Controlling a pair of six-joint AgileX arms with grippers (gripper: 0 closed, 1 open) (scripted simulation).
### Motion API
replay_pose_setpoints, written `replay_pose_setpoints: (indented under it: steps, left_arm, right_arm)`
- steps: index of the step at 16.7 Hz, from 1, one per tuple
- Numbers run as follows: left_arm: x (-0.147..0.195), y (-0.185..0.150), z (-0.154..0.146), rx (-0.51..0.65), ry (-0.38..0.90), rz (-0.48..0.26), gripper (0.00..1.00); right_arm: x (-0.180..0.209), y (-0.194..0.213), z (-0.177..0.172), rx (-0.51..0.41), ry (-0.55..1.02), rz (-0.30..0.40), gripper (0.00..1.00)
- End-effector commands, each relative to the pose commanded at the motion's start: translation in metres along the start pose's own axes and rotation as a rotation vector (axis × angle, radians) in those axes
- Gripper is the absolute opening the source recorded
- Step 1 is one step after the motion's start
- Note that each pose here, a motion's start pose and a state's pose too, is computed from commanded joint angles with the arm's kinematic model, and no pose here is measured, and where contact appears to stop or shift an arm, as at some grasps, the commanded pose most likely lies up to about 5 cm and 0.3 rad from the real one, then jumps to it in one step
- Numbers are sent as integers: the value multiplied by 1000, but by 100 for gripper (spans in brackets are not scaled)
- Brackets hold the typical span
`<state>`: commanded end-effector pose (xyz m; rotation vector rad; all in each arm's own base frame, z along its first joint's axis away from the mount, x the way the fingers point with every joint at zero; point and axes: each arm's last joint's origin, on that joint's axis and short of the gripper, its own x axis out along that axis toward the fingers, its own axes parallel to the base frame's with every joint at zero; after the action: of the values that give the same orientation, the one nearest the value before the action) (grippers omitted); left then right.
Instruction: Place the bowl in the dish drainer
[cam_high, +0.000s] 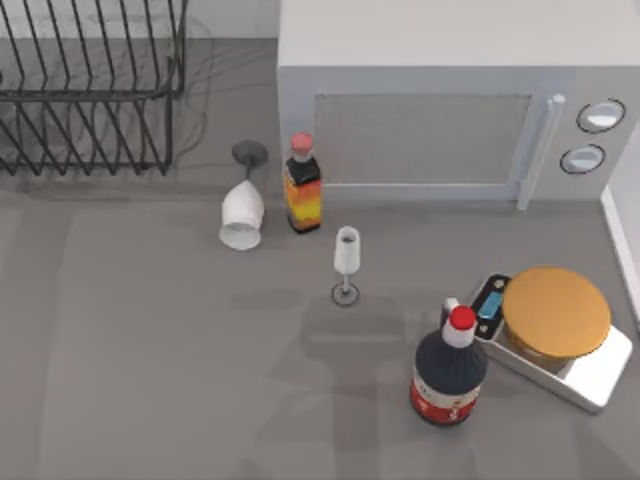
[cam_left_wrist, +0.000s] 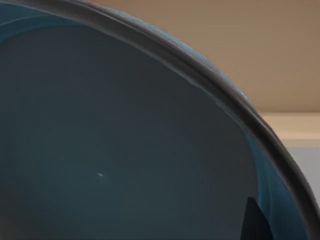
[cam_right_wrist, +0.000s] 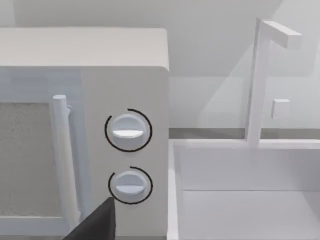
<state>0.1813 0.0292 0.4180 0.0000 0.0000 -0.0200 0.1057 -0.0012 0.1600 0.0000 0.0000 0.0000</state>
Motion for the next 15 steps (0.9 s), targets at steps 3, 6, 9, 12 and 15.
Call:
replay_pose_setpoints:
  steps: [3,6,9,12,15]
  left_arm:
    - [5,0,0,0,1,-2,0]
    - [35,4,-9,-2,3,-6,0]
    - [85,9,-35,-3,8,-5,0]
    - [137,12,-77,0,3,-4,0]
    - [174,9,-127,5,-13,-2,0]
  right_arm:
    - [0,0,0,0,0,0,100]
    - [0,0,0,0,0,0,100]
    - [0,0,0,0,0,0,100]
    - [0,0,0,0,0,0,100]
    - [0,0,0,0,0,0,100]
